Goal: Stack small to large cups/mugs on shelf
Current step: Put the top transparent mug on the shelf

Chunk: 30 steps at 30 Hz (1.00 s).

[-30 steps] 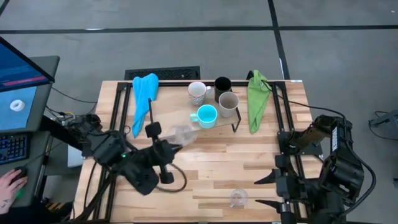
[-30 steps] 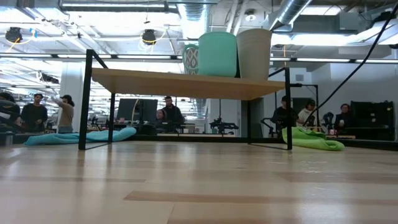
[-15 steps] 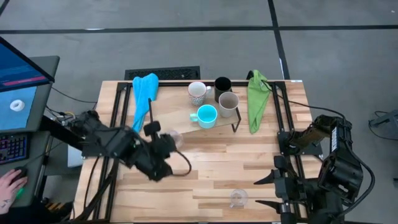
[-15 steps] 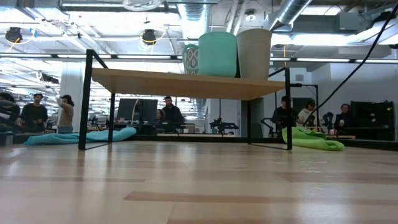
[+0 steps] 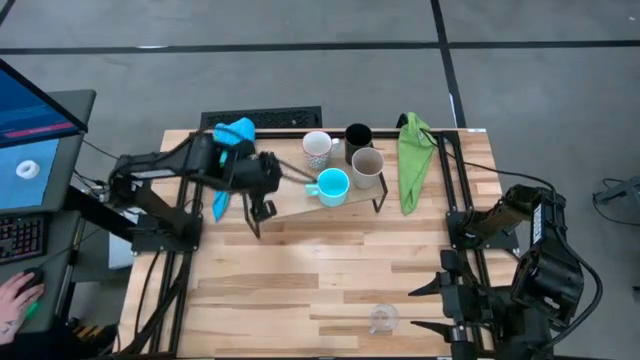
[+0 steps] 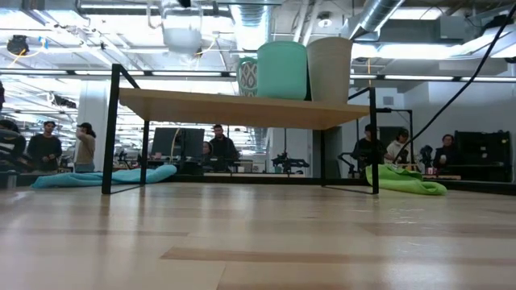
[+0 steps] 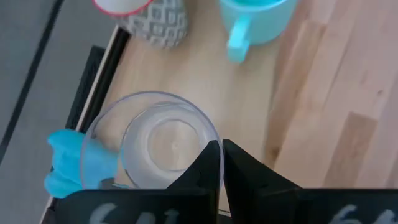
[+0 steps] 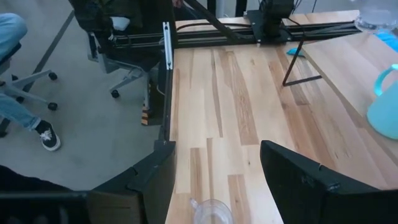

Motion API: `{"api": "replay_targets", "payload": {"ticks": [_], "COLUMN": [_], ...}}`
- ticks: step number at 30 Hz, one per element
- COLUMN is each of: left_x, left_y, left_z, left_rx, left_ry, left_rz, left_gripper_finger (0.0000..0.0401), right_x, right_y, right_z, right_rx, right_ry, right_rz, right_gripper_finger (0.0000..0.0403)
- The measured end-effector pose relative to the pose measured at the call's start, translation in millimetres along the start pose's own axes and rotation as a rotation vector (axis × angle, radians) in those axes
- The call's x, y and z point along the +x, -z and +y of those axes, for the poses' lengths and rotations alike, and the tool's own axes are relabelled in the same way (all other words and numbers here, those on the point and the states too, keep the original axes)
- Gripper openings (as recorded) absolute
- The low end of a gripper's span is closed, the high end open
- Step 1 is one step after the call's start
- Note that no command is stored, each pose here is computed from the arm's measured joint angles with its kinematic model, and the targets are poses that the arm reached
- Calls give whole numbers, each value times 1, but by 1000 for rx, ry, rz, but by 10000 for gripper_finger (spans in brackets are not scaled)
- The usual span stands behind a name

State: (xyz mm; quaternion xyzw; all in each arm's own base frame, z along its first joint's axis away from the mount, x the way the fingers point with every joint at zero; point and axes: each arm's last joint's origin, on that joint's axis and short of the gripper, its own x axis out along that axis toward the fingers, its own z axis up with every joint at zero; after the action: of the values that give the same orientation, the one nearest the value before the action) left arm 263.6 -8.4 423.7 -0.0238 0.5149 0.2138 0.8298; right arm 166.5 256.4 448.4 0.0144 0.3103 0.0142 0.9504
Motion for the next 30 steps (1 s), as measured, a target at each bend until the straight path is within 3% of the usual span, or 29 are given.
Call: {"api": "replay_targets", "payload": {"ticks": [13, 30], "left_x": [67, 98], "left_y": [-12, -14], "left_z": [53, 71], "left_rx": [-39, -53], "left_ry": [48, 96], "left_rz": [107, 117], "left_gripper_finger": [0, 0], "right_x": [1, 0], "right_y": [3, 4], "right_z": [-4, -5], "right_rx": [27, 10], "right_ry": [31, 45], "right_rz": [23, 36], "right_gripper_finger": [254, 254]}}
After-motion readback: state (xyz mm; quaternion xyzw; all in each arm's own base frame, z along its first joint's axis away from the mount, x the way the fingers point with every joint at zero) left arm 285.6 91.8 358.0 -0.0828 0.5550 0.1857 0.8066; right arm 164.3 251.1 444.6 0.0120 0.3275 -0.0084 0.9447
